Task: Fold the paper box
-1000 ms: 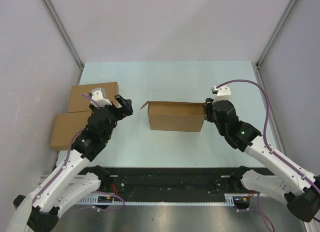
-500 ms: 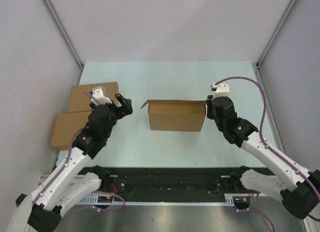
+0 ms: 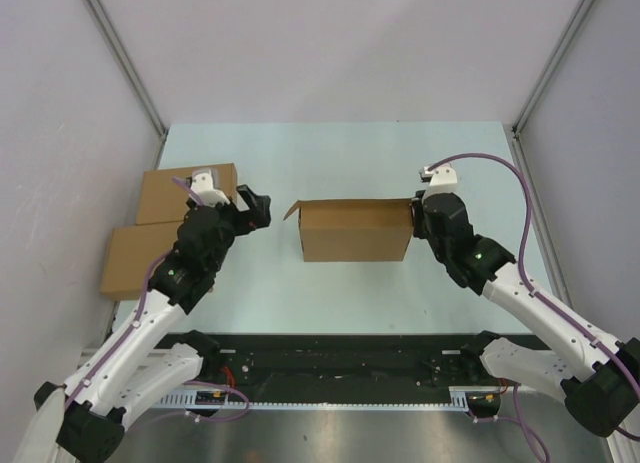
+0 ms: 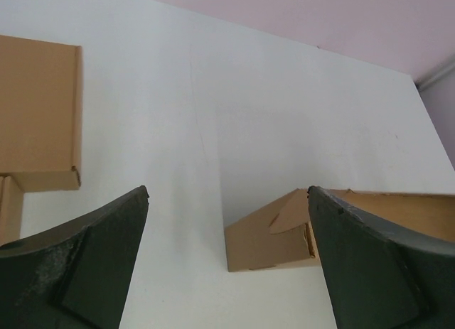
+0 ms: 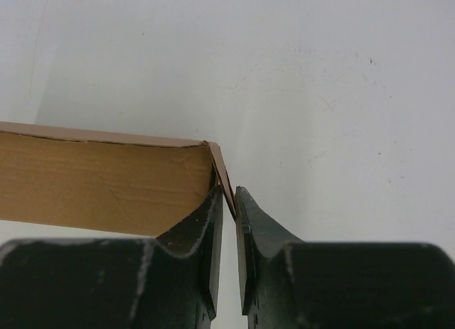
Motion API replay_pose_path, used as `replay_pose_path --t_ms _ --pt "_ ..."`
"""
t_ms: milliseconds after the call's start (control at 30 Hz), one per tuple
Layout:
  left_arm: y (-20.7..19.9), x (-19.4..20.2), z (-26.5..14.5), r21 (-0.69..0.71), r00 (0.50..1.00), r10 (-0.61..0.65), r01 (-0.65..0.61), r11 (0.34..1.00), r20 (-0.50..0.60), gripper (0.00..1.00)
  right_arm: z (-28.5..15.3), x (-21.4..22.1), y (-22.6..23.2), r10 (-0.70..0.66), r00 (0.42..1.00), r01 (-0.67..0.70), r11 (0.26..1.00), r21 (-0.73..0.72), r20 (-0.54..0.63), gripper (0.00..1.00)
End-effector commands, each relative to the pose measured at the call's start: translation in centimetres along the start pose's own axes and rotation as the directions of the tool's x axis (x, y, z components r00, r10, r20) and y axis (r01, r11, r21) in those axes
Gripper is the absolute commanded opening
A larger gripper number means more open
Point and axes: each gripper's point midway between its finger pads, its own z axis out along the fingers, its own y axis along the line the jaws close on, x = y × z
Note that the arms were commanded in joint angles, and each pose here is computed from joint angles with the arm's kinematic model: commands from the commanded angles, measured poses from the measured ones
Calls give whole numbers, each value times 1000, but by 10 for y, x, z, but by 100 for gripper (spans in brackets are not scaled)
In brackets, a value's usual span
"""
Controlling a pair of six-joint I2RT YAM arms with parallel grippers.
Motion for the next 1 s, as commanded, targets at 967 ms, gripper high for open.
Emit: replay_pose_path --t_ms 967 --pt "-58 31 22 370 946 311 -256 893 -97 67 -3 -8 6 11 999 -10 1000 -25 34 14"
